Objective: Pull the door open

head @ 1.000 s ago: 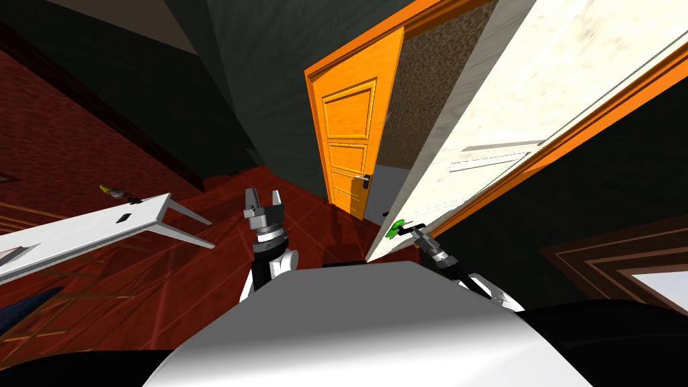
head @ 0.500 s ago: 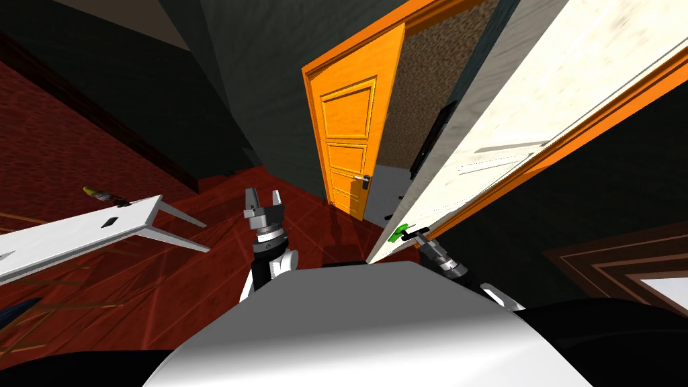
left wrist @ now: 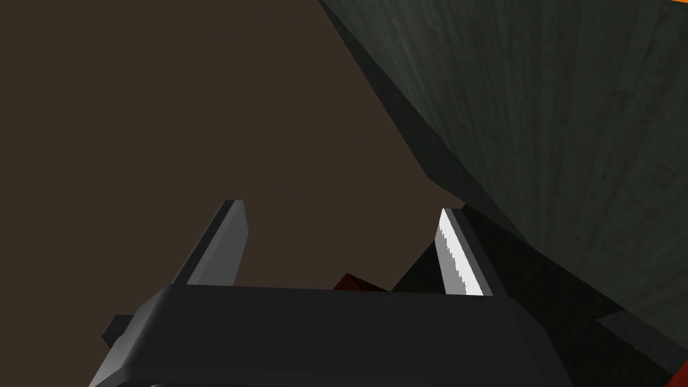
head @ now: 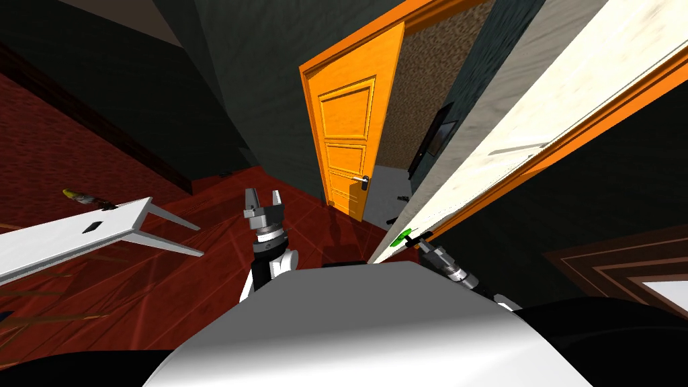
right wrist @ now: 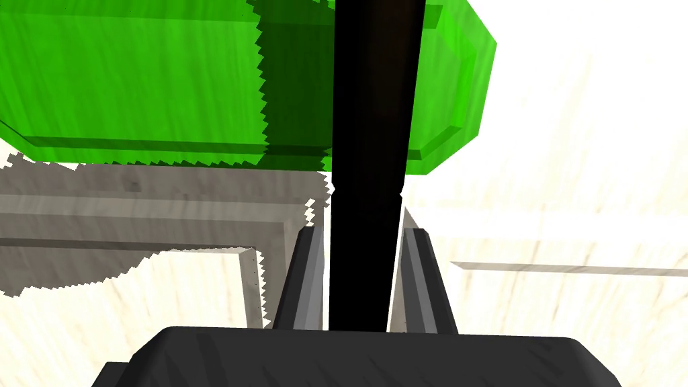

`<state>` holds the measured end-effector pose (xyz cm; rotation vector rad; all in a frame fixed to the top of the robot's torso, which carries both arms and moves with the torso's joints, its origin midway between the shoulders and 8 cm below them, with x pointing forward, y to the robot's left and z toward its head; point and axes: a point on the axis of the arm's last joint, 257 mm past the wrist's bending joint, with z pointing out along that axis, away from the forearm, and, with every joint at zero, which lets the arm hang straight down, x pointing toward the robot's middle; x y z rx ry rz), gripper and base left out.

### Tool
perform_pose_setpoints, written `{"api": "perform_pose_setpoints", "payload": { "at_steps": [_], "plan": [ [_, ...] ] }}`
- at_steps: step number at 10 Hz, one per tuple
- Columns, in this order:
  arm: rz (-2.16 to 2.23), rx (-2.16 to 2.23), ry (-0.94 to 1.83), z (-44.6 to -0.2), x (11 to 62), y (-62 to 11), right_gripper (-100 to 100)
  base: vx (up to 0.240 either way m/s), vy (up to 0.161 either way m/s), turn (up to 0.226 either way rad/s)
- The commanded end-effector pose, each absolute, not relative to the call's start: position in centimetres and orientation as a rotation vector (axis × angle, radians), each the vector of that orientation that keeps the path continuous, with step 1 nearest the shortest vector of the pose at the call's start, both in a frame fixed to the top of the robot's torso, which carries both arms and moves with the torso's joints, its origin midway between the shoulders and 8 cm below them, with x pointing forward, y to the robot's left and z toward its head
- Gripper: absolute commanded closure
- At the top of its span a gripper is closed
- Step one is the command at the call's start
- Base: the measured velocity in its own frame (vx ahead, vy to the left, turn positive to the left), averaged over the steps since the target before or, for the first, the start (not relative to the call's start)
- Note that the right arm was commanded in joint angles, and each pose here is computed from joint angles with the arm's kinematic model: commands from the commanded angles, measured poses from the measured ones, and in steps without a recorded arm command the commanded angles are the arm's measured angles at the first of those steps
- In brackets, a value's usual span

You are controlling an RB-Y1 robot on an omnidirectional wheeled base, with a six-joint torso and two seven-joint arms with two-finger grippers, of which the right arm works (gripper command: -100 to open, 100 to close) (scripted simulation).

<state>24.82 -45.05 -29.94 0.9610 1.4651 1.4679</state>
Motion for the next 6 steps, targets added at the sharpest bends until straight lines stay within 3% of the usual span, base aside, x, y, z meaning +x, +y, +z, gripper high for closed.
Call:
{"api": "perform_pose_setpoints", "payload": {
  "at_steps": [1,5,6],
  "plan": [
    [1.489,0.962,1.482,-30.1,23.6,-44.3,100,0.027,-0.007,-0.033],
    [1.533,0.946,1.527,-29.7,19.3,-44.2,100,0.03,0.0,-0.035],
    [1.506,0.964,1.49,-29.6,20.7,-45.3,-100,-0.033,0.09,0.193]
  ]
}}
